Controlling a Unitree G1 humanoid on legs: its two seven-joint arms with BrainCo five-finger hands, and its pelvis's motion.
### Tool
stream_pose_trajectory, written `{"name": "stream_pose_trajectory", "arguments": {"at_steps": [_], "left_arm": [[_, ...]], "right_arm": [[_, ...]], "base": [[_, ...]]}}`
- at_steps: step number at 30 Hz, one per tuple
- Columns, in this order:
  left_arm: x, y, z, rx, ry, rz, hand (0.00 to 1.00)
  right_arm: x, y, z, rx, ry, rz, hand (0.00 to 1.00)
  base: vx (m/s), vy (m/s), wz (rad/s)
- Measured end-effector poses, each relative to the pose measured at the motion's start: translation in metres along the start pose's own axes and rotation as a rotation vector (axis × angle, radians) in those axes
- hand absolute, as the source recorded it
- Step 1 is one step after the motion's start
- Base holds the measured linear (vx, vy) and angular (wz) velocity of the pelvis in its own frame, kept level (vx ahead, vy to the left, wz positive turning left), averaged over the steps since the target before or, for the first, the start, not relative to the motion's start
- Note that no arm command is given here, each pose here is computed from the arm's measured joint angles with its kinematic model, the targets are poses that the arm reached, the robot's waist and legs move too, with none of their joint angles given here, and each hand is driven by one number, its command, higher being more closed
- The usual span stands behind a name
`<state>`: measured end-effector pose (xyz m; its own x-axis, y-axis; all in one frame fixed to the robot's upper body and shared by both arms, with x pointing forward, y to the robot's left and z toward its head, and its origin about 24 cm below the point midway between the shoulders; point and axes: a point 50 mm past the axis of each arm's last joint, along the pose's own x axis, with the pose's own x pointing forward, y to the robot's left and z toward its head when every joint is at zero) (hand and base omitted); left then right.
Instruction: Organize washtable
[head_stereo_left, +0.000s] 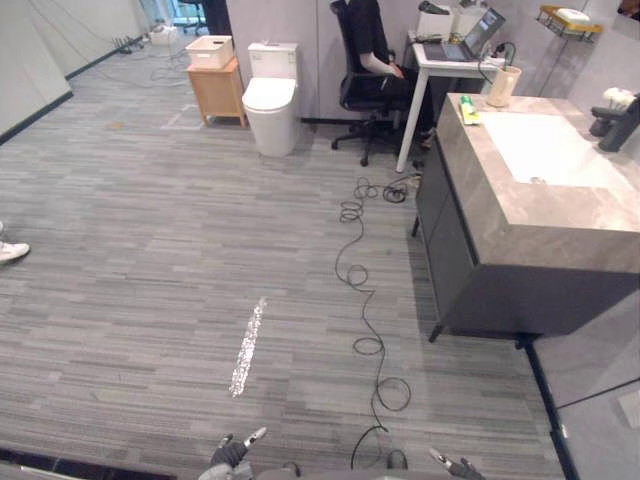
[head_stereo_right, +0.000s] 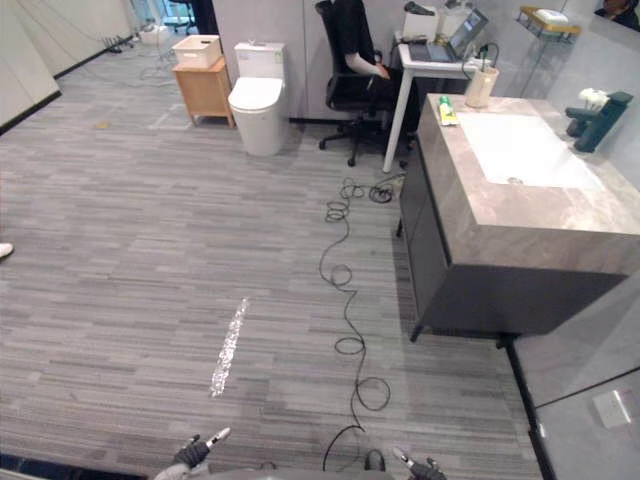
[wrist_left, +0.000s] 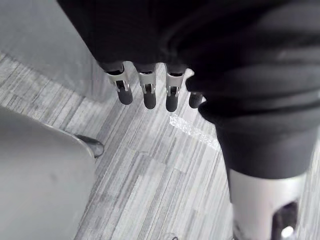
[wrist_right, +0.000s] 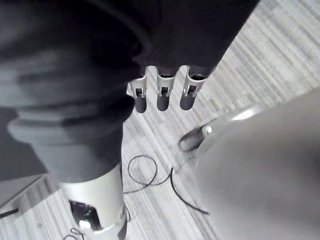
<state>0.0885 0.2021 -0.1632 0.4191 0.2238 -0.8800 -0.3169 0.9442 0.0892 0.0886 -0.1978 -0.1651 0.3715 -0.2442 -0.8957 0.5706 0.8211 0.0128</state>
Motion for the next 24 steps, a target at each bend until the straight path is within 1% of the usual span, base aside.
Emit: {"name": "stream_pose_trajectory", "arguments": {"at_steps": [4, 5, 8, 11, 12, 15, 16, 19, 21, 24], "left_arm": [[0.000, -0.003, -0.003, 0.064, 0.015, -0.020, 0.00], [0.001, -0.007, 0.004, 0.061, -0.010, -0.031, 0.00], [0.002, -0.004, 0.007, 0.064, -0.022, -0.027, 0.00], [0.002, -0.012, 0.010, 0.046, -0.029, -0.044, 0.00], [0.003, -0.015, 0.013, 0.015, -0.035, -0.046, 0.00], [0.002, -0.027, 0.016, -0.011, -0.043, -0.071, 0.00], [0.002, -0.029, 0.014, -0.040, -0.039, -0.068, 0.00], [0.000, -0.035, 0.008, -0.041, -0.026, -0.078, 0.00], [-0.001, -0.038, 0.007, -0.051, -0.023, -0.083, 0.00], [-0.001, -0.040, 0.007, -0.062, -0.022, -0.100, 0.00]], "right_arm": [[-0.001, -0.008, 0.000, 0.016, -0.020, -0.013, 0.00], [-0.002, -0.010, -0.004, 0.027, -0.015, -0.017, 0.00], [-0.003, -0.004, -0.004, 0.052, -0.026, 0.001, 0.00], [-0.004, -0.007, -0.008, 0.091, -0.024, -0.018, 0.00], [-0.004, -0.010, -0.008, 0.107, -0.024, -0.029, 0.00], [-0.006, -0.019, -0.015, 0.157, 0.001, -0.066, 0.00], [-0.007, -0.022, -0.020, 0.154, 0.019, -0.076, 0.00], [-0.008, -0.031, -0.022, 0.140, 0.025, -0.096, 0.00], [-0.007, -0.031, -0.015, 0.143, 0.002, -0.094, 0.00], [-0.005, -0.021, -0.005, 0.138, -0.031, -0.061, 0.00]], "base": [[0.26, 0.155, 0.48], [0.36, 0.163, 0.48], [0.35, 0.023, 0.21], [0.34, -0.048, 0.31], [0.36, -0.098, 0.41], [0.44, -0.198, 0.49], [0.47, -0.233, 0.62], [0.56, -0.250, 0.30], [0.53, -0.211, -0.01], [0.43, -0.188, 0.02]]}}
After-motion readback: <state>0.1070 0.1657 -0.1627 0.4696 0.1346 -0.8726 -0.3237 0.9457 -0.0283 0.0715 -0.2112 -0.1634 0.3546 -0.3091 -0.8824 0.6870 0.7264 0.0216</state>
